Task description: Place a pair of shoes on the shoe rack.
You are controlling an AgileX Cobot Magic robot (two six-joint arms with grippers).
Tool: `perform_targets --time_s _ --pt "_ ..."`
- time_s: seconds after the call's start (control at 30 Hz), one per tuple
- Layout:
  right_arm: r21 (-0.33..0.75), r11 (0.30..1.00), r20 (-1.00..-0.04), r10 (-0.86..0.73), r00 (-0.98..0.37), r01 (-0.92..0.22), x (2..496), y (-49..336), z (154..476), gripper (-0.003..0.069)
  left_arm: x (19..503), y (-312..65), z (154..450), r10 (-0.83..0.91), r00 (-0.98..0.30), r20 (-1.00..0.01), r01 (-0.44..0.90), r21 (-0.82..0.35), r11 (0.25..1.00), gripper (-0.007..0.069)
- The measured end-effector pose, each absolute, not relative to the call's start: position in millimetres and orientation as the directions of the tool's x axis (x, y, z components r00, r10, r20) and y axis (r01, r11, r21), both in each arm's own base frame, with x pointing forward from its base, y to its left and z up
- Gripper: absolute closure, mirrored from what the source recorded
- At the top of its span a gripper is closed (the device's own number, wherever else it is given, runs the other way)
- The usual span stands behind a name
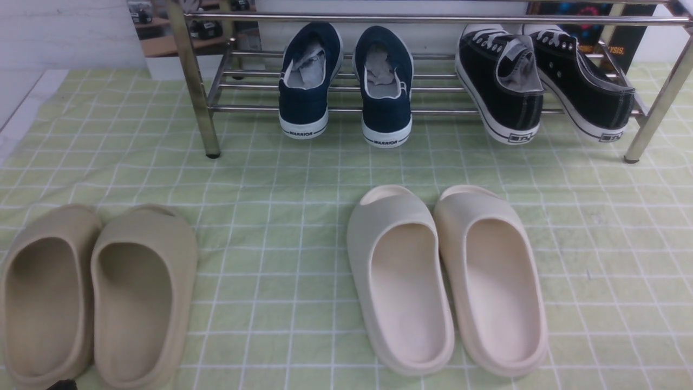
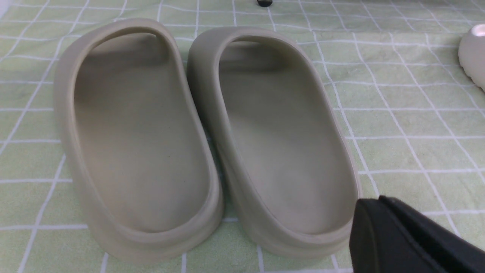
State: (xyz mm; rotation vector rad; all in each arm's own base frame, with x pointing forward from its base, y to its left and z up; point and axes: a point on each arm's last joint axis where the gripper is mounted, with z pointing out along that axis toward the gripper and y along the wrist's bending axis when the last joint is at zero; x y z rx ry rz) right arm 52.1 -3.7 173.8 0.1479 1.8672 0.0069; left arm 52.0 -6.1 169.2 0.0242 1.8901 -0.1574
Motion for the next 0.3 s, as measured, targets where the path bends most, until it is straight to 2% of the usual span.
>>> perform_targets --time_s 0.3 --pt "0.08 0.992 -0.951 0.106 -0.29 0.099 52.1 -3.7 173.8 0.0415 52.0 -6.1 169.2 -0.062 -0.32 -0.945 0.095 -0.097 0.991 0.0633"
